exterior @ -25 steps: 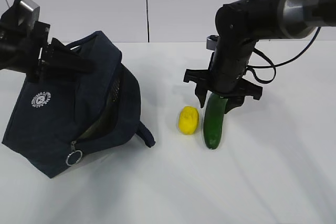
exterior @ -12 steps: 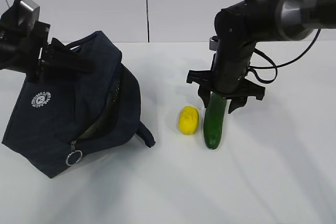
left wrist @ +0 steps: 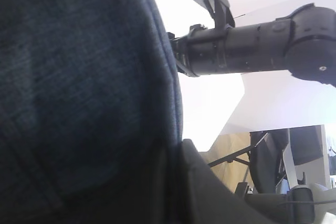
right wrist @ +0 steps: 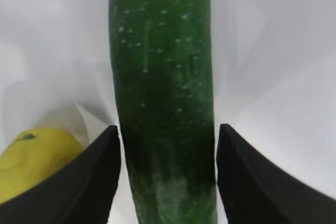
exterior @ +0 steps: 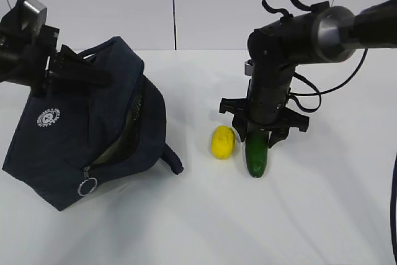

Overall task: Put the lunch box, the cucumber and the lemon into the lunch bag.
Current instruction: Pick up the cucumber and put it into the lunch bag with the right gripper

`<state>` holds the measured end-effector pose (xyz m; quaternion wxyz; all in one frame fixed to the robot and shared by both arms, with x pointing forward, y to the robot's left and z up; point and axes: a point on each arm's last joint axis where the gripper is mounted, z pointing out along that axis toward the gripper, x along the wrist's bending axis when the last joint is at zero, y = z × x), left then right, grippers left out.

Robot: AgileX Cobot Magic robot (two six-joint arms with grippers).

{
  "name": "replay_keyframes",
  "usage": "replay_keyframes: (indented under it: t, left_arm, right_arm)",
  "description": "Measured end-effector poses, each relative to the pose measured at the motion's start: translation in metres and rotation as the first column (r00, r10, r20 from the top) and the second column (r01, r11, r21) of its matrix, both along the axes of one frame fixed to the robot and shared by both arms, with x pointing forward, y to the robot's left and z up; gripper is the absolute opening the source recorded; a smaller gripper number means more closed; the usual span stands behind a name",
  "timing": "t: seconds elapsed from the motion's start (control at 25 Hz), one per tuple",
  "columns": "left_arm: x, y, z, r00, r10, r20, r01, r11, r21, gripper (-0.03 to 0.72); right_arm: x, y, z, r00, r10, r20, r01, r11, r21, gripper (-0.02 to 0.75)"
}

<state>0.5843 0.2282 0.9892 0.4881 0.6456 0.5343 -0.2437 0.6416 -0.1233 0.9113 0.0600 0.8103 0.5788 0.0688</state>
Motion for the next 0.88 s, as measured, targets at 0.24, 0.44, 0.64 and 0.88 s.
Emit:
replay_keyframes:
  t: [0.24,0.44,0.64,0.88]
  left_arm:
    - [0.0000,0.0000,0.0000,1.000,0.000,0.000,0.000,1.000,0.000,0.006]
    - [0.0000,0.0000,0.0000,1.000,0.002,-0.004,-0.002,1.000,-0.001,0.006]
    - [0.0000,0.0000,0.0000,1.000,0.003,-0.007,-0.003,1.000,-0.002,0.006]
    - [-0.0004,0.0010,-0.0008,1.000,0.000,-0.011,0.000,1.000,0.007,-0.004]
  right_arm:
    - [0.0000,0.0000,-0.0015,1.000,0.000,-0.003,0.000,1.000,-0.001,0.436]
    - [0.0000,0.0000,-0.0015,1.000,0.000,-0.003,0.000,1.000,-0.001,0.379]
    - [-0.0003,-0.0002,-0.0016,1.000,0.001,-0.007,-0.001,1.000,-0.004,0.330]
    - [-0.0022,-0.0012,0.0032,0.999,0.050,-0.017,-0.050,0.999,-0.018,0.328]
